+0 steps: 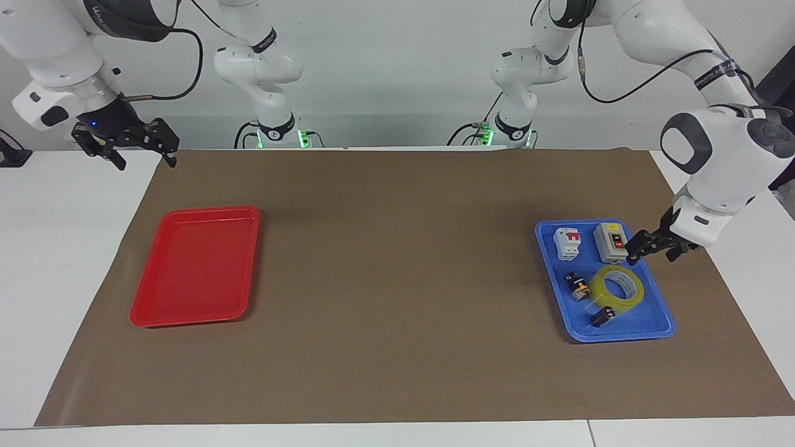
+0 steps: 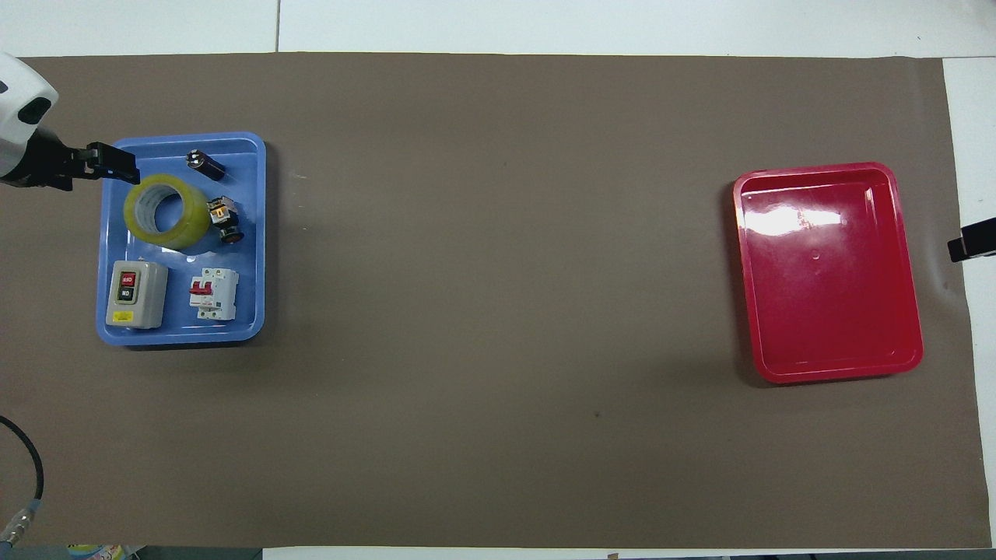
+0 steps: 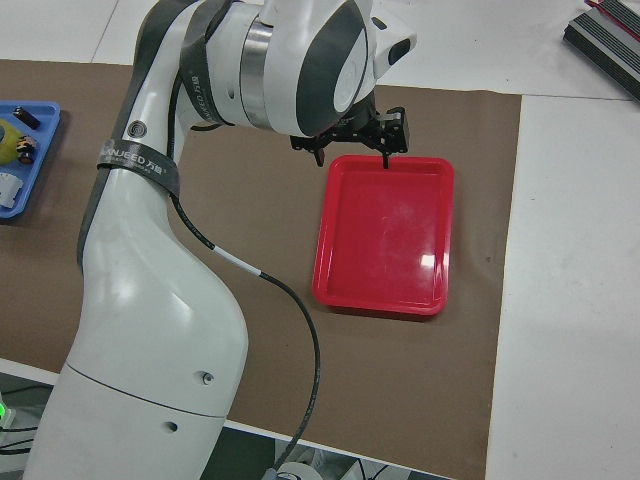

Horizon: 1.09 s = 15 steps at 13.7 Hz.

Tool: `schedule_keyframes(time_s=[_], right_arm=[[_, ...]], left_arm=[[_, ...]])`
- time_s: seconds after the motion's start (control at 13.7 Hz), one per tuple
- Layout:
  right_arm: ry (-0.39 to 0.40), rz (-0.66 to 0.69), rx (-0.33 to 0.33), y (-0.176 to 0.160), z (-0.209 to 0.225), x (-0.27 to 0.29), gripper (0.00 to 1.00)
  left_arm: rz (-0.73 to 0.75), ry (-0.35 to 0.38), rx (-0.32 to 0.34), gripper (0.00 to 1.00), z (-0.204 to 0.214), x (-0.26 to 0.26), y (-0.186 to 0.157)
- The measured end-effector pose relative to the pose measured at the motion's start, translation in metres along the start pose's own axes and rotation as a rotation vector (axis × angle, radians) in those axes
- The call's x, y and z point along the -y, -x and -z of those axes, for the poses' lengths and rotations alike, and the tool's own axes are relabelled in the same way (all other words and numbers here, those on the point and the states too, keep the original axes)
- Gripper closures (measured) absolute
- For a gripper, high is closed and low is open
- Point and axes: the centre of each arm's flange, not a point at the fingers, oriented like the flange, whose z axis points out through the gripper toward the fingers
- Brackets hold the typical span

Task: Place and move tape with both arms
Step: 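Reach the left gripper down into the yellow tape roll's hole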

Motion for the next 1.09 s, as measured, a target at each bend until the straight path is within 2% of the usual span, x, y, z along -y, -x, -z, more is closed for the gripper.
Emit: schedule_keyframes(time_s=[0.58,0.8,1.09], right_arm=[[0.000,0.000,0.000,0.000,0.000,0.000,0.00],[0.000,0.000,0.000,0.000,0.000,0.000,0.00],[0.000,0.000,0.000,0.000,0.000,0.000,0.00]], left_arm=[[-0.012,-0.004,0.020,0.00,-0.075,0.035,-0.006],[-0.012,-0.005,0.011,0.00,-0.103,0.034,0.004],[-0.012,-0.001,0.045,0.02,-0.123,0.032,0.018]])
